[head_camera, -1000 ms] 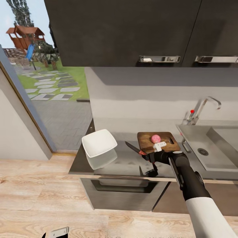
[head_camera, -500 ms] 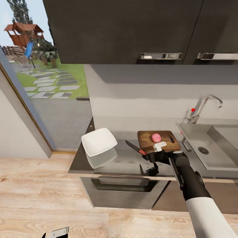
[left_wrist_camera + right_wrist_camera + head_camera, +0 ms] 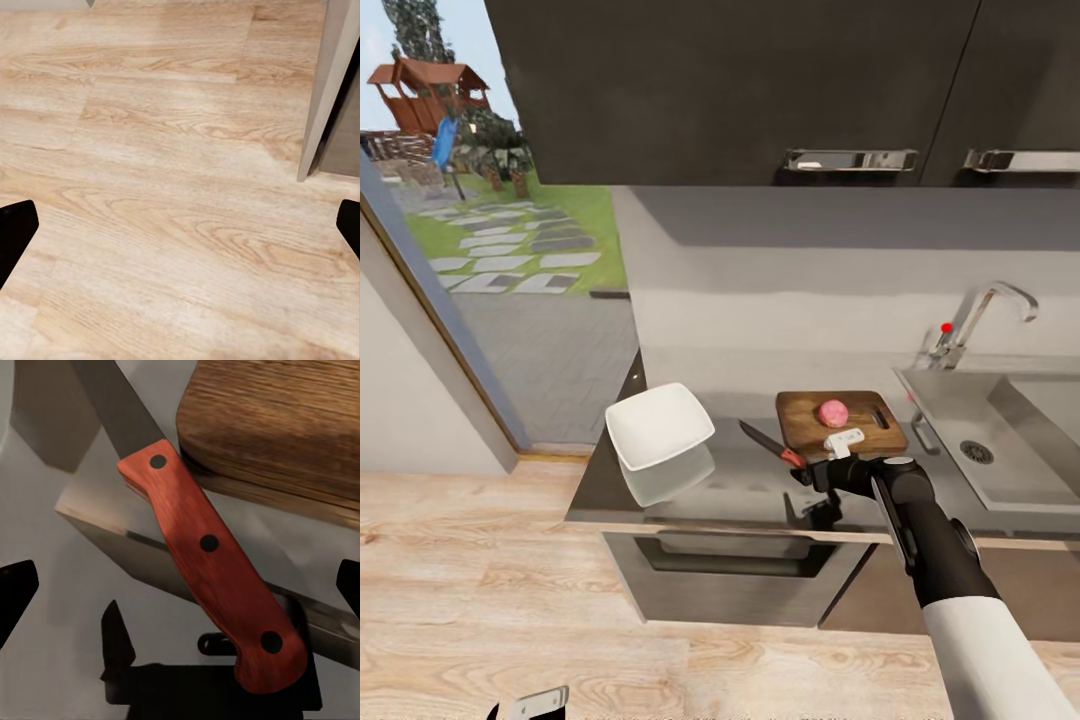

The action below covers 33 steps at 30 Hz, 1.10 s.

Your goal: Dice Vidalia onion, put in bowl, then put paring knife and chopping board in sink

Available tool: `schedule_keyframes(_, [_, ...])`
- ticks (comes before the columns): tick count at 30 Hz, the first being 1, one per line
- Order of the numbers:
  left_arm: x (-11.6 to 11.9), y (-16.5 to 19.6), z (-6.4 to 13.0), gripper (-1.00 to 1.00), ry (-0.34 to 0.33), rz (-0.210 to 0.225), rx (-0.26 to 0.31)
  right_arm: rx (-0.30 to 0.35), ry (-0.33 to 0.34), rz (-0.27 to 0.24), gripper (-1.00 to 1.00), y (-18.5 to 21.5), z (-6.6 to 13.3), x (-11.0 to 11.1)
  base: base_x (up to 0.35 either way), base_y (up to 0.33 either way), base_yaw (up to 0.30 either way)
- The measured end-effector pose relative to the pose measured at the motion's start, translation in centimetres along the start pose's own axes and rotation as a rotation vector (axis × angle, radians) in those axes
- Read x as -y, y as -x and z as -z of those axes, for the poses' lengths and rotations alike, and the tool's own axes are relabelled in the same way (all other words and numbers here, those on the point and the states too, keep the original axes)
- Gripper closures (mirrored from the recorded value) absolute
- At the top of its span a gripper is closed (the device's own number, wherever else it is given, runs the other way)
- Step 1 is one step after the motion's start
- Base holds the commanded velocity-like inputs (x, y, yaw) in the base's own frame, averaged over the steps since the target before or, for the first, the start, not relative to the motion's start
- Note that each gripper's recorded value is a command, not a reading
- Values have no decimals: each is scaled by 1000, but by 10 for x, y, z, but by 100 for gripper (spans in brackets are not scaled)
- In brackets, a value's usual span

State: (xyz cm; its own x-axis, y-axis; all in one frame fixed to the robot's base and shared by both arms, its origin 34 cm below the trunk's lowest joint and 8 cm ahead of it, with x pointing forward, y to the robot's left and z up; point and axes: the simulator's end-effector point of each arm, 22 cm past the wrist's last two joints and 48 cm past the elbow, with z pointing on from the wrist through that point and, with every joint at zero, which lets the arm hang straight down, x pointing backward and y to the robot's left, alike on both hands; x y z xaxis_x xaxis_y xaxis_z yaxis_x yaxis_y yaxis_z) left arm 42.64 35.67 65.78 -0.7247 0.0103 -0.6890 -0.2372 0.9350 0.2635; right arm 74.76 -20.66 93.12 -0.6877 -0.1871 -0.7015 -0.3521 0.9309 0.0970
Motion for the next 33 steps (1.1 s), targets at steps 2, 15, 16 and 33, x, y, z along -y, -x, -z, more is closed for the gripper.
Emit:
schedule_keyframes(2, [0, -1, 0, -100, -1, -1, -1, -2, 0, -1, -100, -1, -1, 0, 0, 0, 0])
schedule_keyframes(15, [0, -2, 0, -100, 1, -1, -3, -3, 0, -3, -100, -2, -2, 1, 0, 0, 0])
schedule_keyframes(16, [0, -2, 0, -100, 0, 0, -3, -3, 1, -3, -100, -2, -2, 1, 0, 0, 0])
schedule_keyframes(33, [7, -3, 2, -100, -8, 4, -8, -4, 0, -3, -100, -2, -1, 2, 0, 0, 0])
